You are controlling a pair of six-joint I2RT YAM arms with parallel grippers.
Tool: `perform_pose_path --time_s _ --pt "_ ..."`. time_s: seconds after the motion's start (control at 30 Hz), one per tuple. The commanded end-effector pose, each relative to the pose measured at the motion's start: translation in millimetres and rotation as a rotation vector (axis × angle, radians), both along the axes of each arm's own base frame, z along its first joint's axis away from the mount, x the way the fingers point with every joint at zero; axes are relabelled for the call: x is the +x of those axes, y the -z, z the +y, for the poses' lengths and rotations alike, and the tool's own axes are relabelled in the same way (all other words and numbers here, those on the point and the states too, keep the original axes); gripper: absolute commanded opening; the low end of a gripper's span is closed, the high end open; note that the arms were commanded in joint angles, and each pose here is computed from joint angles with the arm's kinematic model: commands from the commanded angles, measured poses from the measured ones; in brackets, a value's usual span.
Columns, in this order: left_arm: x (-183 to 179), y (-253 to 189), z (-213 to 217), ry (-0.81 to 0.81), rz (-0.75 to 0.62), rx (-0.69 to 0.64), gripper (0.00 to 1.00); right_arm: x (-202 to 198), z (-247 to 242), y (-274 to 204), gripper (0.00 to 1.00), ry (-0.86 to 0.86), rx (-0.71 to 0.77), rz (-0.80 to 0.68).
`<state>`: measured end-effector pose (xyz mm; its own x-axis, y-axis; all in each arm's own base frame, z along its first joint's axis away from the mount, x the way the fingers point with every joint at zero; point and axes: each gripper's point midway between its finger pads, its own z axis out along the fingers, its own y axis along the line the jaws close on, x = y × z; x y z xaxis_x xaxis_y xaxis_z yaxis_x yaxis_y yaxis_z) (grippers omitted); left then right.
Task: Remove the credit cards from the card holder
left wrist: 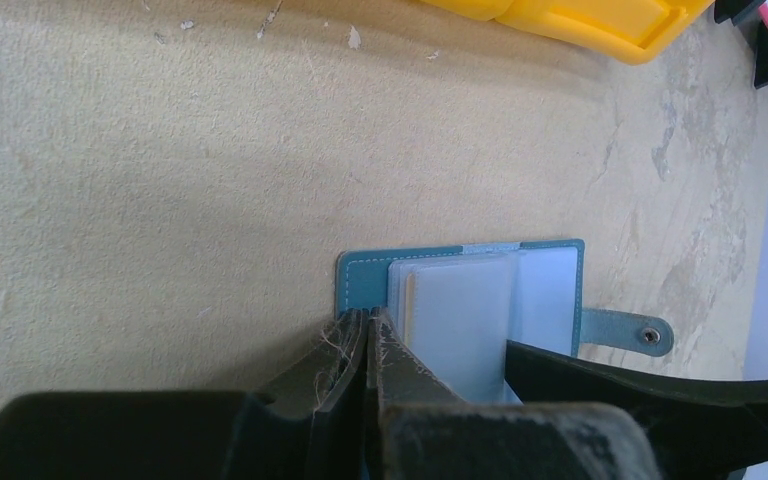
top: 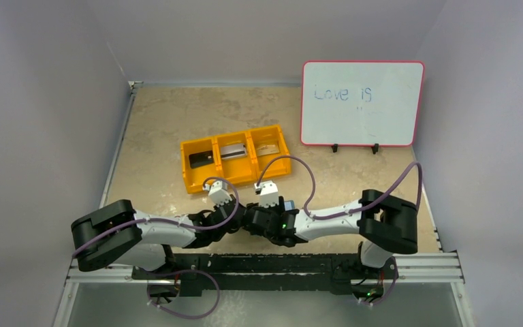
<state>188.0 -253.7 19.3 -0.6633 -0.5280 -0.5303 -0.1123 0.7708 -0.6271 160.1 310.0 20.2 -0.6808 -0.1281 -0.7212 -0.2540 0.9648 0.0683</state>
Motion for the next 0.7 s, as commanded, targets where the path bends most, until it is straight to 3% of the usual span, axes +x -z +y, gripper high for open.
perform_pose_path --time_s 0.0,0.23,0.43,0.67 --pt "-15.2 29.3 21.1 0.022 0.072 0.116 0.0 -10.9 -41.6 33.5 0.65 0.025 -0.196 0.04" --pt "-14.6 28.4 24.1 0.002 0.066 0.098 0.0 -11.0 -42.9 29.3 0.61 0.037 -0.234 0.011" --pt "-15.1 29.6 23.5 0.01 0.069 0.107 0.0 -13.1 -39.6 14.7 0.56 0.07 -0.14 0.022" --pt "-16.2 32.6 24.1 0.016 0.077 0.12 0.0 -10.3 -34.4 1.8 0.6 0.084 -0.027 0.059"
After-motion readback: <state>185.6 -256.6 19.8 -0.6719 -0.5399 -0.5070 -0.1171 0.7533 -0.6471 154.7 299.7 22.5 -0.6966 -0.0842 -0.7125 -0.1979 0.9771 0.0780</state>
